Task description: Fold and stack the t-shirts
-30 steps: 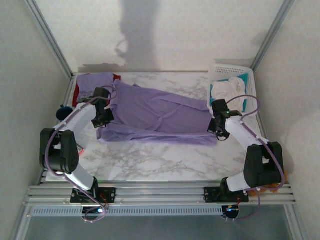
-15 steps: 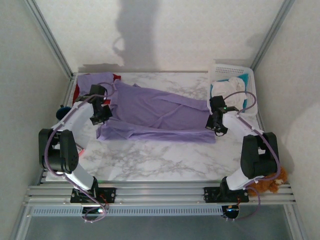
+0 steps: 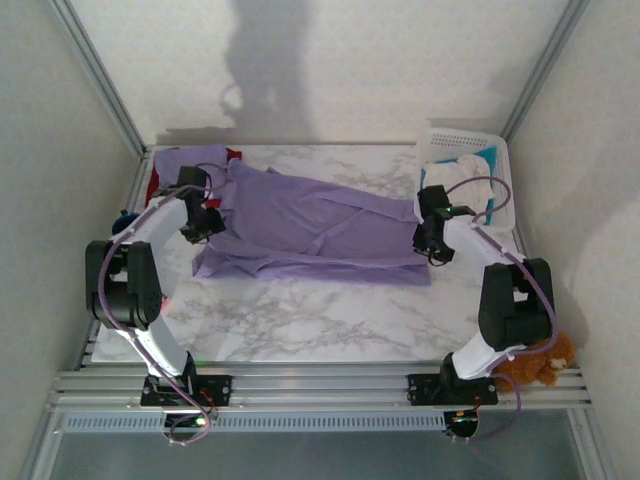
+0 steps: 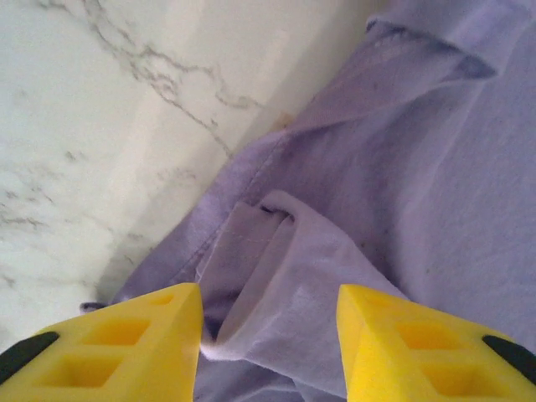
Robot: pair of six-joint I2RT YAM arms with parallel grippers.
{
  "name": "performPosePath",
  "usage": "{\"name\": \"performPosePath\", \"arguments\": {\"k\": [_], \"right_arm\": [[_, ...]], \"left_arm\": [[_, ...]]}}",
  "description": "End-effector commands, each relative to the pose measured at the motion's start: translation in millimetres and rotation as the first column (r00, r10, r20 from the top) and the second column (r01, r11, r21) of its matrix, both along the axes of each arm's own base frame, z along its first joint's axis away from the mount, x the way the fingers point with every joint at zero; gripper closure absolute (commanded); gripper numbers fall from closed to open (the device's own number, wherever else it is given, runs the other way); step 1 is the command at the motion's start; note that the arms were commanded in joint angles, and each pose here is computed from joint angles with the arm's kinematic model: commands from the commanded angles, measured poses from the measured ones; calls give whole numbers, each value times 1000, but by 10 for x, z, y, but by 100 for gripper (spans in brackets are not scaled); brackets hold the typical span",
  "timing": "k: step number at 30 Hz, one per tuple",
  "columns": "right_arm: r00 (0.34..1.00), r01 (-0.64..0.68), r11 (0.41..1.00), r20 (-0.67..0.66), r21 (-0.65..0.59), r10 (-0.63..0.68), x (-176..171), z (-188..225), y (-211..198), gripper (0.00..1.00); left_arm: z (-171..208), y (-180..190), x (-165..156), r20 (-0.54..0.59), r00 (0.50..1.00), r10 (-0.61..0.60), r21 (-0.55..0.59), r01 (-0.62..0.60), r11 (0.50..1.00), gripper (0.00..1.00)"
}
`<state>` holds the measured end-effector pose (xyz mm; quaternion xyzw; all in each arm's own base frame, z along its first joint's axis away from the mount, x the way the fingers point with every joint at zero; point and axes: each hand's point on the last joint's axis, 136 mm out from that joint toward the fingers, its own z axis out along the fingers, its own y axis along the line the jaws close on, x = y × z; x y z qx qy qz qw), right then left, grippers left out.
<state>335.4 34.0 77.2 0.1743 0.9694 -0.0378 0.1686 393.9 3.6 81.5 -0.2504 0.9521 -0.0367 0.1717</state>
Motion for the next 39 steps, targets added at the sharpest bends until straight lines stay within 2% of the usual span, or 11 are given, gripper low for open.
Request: {"name": "performPosePath", "arguments": {"k": [1, 3, 5, 11, 14, 16, 18, 21, 23, 27, 39], "right_arm": [[1000, -12, 1000, 20, 13, 12, -143, 304, 74, 66], [999, -46, 997, 28, 61, 44, -246, 379, 293, 66], [996, -84, 993, 40, 88, 80, -346, 428, 545, 66], [974, -227, 945, 74, 236, 216, -434, 407, 1559, 67], [951, -309, 901, 87, 306, 296, -407, 363, 2108, 72], [939, -343, 869, 106, 357, 328, -378, 361, 2424, 76], [926, -372, 831, 109, 414, 360, -394, 322, 2741, 79], [901, -416, 770, 105, 484, 421, -448, 256, 3196, 86], [887, -431, 740, 93, 516, 452, -496, 172, 3402, 90], [862, -454, 687, 84, 567, 499, -568, 8, 3785, 99], [837, -442, 621, 48, 648, 545, -631, -265, 4311, 100]], "left_arm": [[364, 100, 87, 107, 994, 20, 26, -23, 999, 54], [493, 12, 27, 159, 987, 26, -18, -23, 1000, 53], [485, -75, -100, 158, 987, 28, -56, -19, 998, 53], [407, 8, -402, 119, 992, 27, 2, -28, 1000, 53], [236, -102, -476, 70, 998, 3, -54, 1, 999, 65], [166, -152, -473, 86, 996, 9, -87, -1, 996, 77], [136, -159, -460, 118, 993, 29, -106, -16, 994, 84], [27, -145, -470, 104, 994, 40, -116, -28, 993, 95], [-53, -133, -475, 84, 996, 38, -114, -29, 993, 99], [-223, -87, -488, 40, 999, 33, -109, -29, 994, 100], [-388, -145, -428, 25, 1000, 1, -150, 3, 989, 100]]}}
